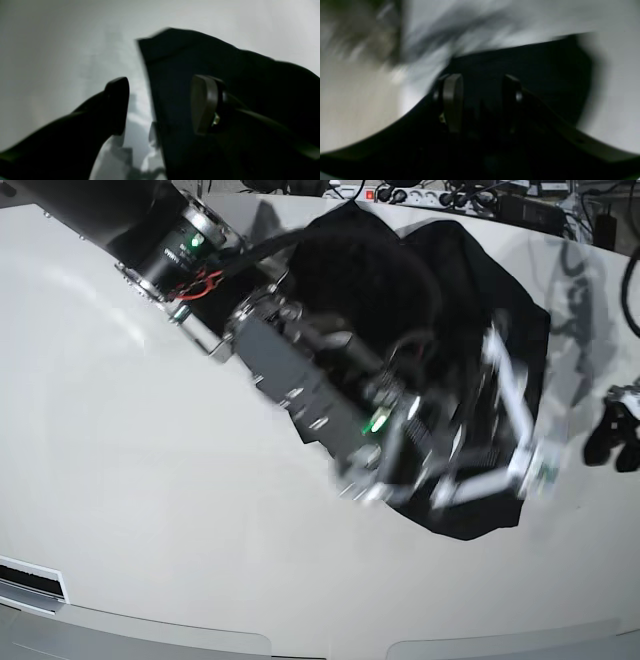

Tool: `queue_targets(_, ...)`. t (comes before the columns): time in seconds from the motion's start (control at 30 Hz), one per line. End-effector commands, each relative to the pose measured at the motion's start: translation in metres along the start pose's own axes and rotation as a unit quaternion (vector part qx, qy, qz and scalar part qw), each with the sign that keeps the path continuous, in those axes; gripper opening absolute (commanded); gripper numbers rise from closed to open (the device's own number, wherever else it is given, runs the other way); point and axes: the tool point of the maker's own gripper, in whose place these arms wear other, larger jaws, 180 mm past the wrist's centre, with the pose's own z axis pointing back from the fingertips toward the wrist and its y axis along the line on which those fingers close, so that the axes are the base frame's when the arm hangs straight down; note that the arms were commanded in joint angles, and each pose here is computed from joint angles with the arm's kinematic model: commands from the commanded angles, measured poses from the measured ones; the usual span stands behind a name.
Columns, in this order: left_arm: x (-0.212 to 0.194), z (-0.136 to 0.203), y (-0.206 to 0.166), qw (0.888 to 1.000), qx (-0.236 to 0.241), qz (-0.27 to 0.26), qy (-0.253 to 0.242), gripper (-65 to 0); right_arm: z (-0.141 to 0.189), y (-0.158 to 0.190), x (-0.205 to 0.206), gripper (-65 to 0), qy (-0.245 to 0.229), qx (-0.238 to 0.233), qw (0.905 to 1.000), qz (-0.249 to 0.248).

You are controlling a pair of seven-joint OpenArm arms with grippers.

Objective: Layout the t-shirt on the table in an organized manner, then fold the t-shirt properly
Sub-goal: 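Move the right gripper to the shirt's bunched edge and grasp it, then lift the shirt with both grippers and stretch it between them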

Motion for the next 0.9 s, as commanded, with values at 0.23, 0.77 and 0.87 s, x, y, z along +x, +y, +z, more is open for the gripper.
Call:
queue_targets(0.23,-0.089,-0.022,-0.084,0.981,-0.124,-0.061,0.134,-56.4,0.049,-0.095,-0.039,-37.2,0.021,-0.126,0.9849,-0.117)
queue_targets(0.77,-0.233,-0.042,-0.062,0.941,-0.076,-0.124,0.304,-65.0,0.124,-0.038,-0.147,-37.2,0.028,-0.02,0.9901,-0.136)
queue_targets(0.87,-0.243,-0.033,-0.037,0.936,-0.044,-0.12,0.328,-65.0,0.124,-0.02,-0.18,-37.1,0.068,-0.012,0.986,-0.152)
